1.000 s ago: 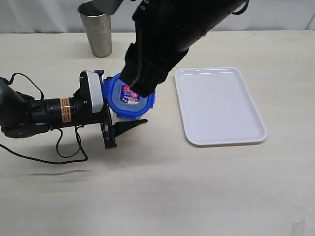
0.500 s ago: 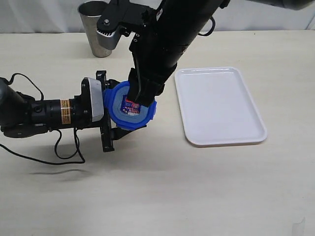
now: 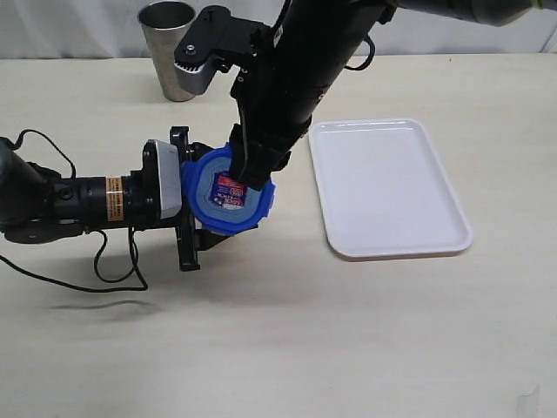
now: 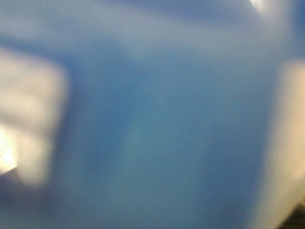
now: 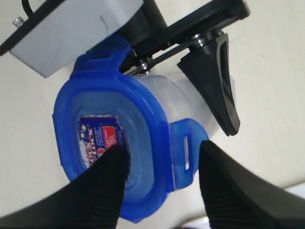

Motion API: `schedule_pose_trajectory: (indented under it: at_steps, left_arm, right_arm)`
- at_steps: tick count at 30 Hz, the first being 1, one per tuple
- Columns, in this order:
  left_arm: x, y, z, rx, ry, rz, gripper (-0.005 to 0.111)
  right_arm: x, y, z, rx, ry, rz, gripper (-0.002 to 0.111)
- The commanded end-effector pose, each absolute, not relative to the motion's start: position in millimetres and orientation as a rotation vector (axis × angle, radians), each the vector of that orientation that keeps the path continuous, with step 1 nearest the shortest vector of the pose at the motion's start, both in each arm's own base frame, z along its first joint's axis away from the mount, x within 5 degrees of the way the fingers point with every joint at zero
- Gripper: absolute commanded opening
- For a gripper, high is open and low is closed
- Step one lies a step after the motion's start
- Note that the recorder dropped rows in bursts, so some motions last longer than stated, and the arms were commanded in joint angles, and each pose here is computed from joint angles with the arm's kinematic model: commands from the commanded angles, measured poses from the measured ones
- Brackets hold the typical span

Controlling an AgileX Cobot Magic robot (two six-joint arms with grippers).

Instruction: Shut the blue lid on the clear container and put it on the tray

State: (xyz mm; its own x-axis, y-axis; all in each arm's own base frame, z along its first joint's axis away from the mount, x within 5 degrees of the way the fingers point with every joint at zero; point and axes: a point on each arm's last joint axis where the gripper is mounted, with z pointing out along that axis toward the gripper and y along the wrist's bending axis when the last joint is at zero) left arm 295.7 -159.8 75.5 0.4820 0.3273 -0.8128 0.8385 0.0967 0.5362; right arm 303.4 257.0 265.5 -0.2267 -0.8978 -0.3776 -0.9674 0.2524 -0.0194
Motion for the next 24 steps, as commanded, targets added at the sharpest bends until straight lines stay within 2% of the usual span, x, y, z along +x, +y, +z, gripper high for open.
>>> schedule_pose_trajectory:
  at_steps: [1, 10, 16, 24]
  left_arm:
    - [295, -160, 78, 1.452, 1.102, -0.550, 0.000]
    - [295, -160, 78, 1.448, 1.108, -0.555, 0.000]
    - [298, -159, 79, 1.335, 1.248, -0.649, 0.000]
    - [303, -158, 80, 1.116, 1.458, -0.797, 0.000]
  right_arm:
    - [303, 259, 244, -1.760, 2.310, 0.357, 0.036]
    - [305, 261, 236, -1.788, 2.314, 0.369, 0.032]
    - [313, 253, 266, -1.626, 2.311, 0.192, 0.032]
    - [308, 241, 308, -1.369, 2.286, 0.148, 0.032]
